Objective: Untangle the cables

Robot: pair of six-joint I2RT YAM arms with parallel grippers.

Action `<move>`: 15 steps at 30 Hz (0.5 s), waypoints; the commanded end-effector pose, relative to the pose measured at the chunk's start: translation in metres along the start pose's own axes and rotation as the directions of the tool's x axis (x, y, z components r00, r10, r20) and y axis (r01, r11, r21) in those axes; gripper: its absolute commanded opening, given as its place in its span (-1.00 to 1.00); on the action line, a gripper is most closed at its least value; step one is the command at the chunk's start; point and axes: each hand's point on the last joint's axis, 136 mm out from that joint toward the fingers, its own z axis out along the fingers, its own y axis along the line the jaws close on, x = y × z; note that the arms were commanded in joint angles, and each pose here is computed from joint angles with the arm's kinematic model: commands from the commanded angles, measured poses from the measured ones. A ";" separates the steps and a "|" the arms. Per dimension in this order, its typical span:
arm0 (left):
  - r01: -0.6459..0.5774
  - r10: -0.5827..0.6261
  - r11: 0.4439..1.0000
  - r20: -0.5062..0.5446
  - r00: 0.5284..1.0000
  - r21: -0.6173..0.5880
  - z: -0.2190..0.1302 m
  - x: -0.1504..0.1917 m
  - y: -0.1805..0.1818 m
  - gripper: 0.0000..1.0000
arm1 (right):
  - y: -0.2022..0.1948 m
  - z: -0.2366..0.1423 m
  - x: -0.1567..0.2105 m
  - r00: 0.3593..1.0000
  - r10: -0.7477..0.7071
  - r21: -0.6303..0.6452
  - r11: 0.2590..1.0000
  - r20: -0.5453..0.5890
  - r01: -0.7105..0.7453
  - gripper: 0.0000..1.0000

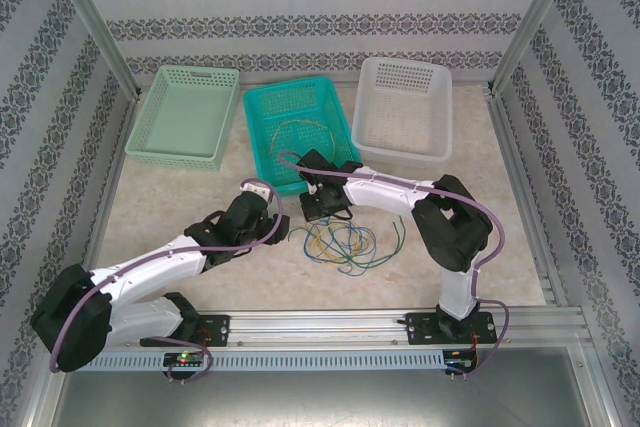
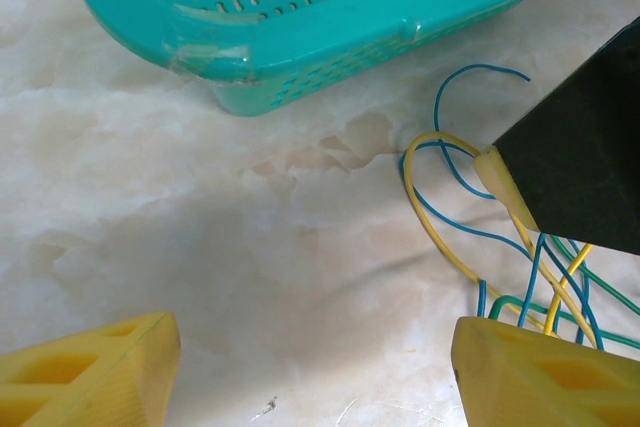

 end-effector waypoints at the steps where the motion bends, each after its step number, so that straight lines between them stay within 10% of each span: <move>1: -0.011 0.011 1.000 0.022 1.000 -0.030 -0.009 -0.012 0.006 0.45 | 0.007 -0.026 -0.010 0.998 -0.002 -0.029 1.000 0.067 0.004 -1.00; 15: -0.040 0.026 0.990 0.106 0.994 0.134 -0.024 -0.035 -0.026 0.46 | 0.024 -0.171 -0.030 0.936 -0.025 -0.103 0.993 0.350 0.064 -1.00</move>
